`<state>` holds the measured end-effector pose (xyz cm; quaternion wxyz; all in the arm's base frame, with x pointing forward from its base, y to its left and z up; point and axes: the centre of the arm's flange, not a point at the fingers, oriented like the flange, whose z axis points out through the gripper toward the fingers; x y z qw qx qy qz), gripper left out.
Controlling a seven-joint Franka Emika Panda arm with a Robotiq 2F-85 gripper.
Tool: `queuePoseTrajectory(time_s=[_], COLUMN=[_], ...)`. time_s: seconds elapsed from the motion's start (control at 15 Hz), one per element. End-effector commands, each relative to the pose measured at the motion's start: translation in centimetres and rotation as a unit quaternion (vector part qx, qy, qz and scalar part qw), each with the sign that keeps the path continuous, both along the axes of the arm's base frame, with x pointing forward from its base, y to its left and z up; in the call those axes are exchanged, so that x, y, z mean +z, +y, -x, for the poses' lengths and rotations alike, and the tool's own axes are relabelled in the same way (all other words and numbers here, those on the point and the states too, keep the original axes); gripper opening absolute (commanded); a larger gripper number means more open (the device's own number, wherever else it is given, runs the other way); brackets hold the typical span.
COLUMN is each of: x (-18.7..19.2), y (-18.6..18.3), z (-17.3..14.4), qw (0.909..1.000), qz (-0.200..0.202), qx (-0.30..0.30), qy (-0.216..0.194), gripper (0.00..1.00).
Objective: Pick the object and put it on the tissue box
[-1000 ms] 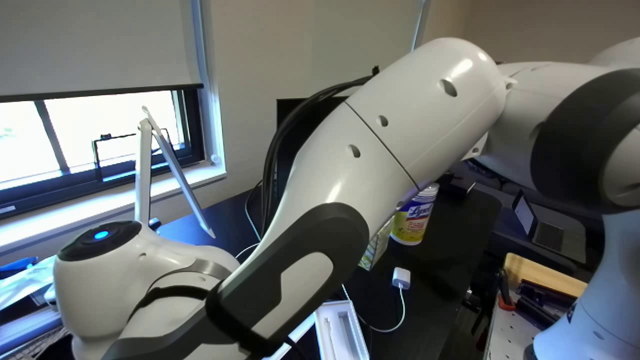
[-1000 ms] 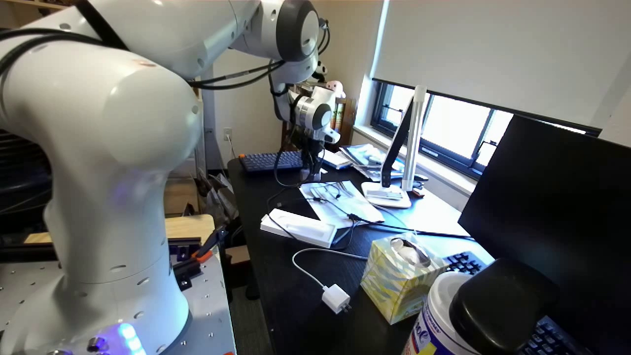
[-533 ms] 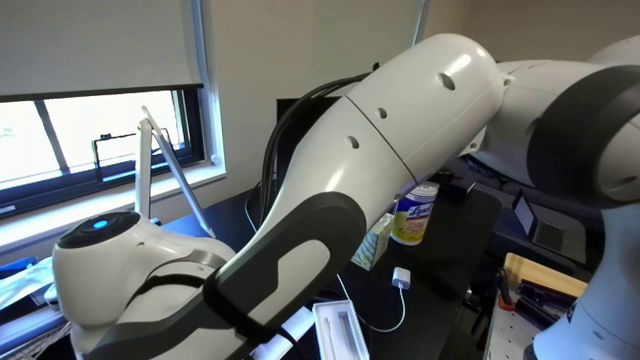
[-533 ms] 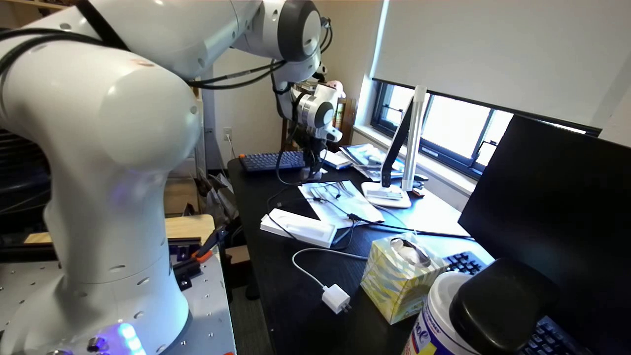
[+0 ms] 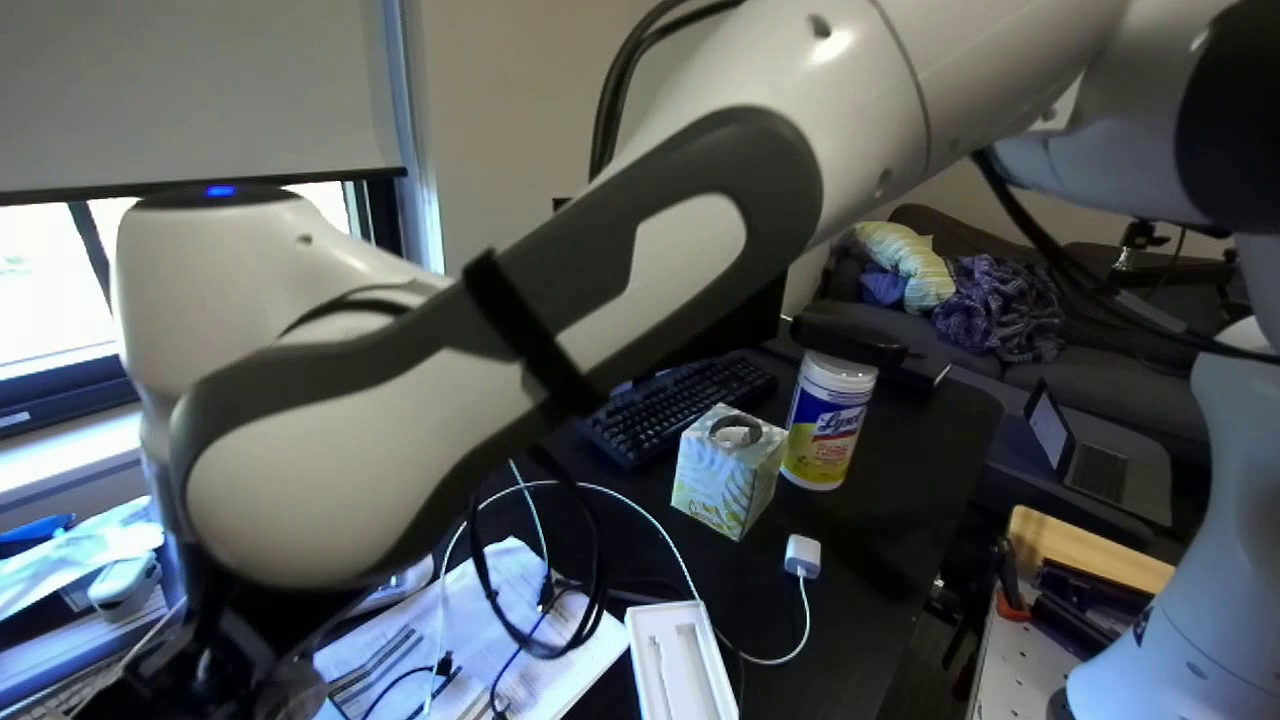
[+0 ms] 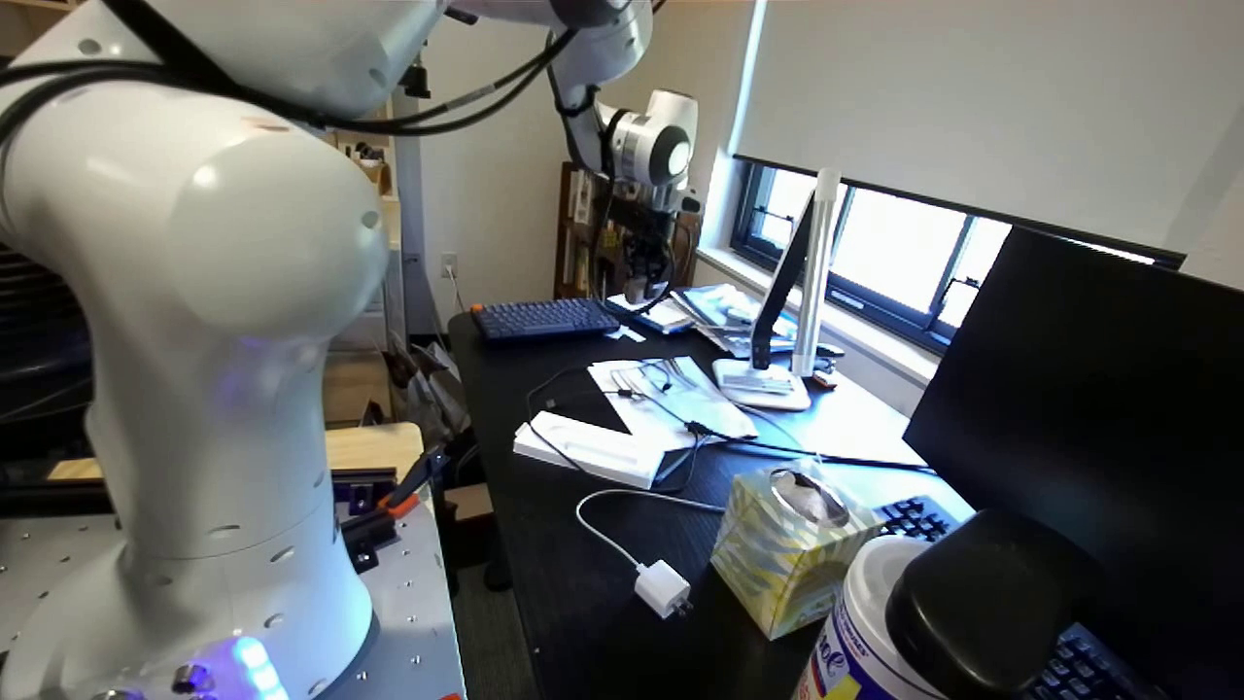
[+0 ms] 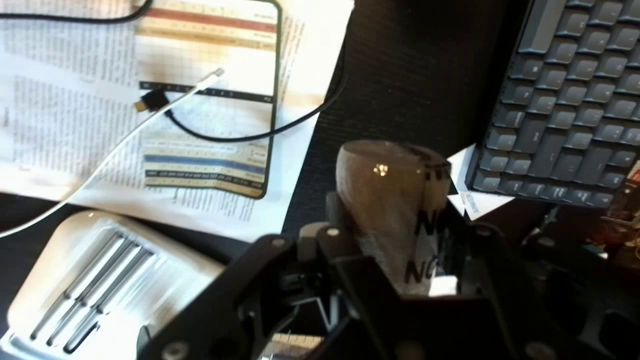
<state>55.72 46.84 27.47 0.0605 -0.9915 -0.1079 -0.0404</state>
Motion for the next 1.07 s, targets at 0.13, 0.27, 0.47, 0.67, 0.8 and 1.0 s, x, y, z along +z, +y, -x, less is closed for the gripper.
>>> queuePoseTrajectory(time_s=[0.13,0.27,0.47,0.67,0.8,1.0], x=[8.4,10.1,11.6,11.7,11.1,10.5], y=[-9.4,-12.6,-17.7,-23.2,-27.1,-32.9], z=[3.6,4.5,5.8,7.0,8.1,9.9], qw=[0.9995,0.9993,0.9978,0.9942,0.9915,0.9847], qz=[-0.007,-0.015,-0.033,-0.06,-0.074,-0.096], qx=[0.015,0.012,-0.03,-0.057,-0.071,-0.115], qy=[-0.028,-0.031,-0.05,-0.07,-0.079,-0.089], gripper=[0.17,0.17,0.17,0.17,0.17,0.17])
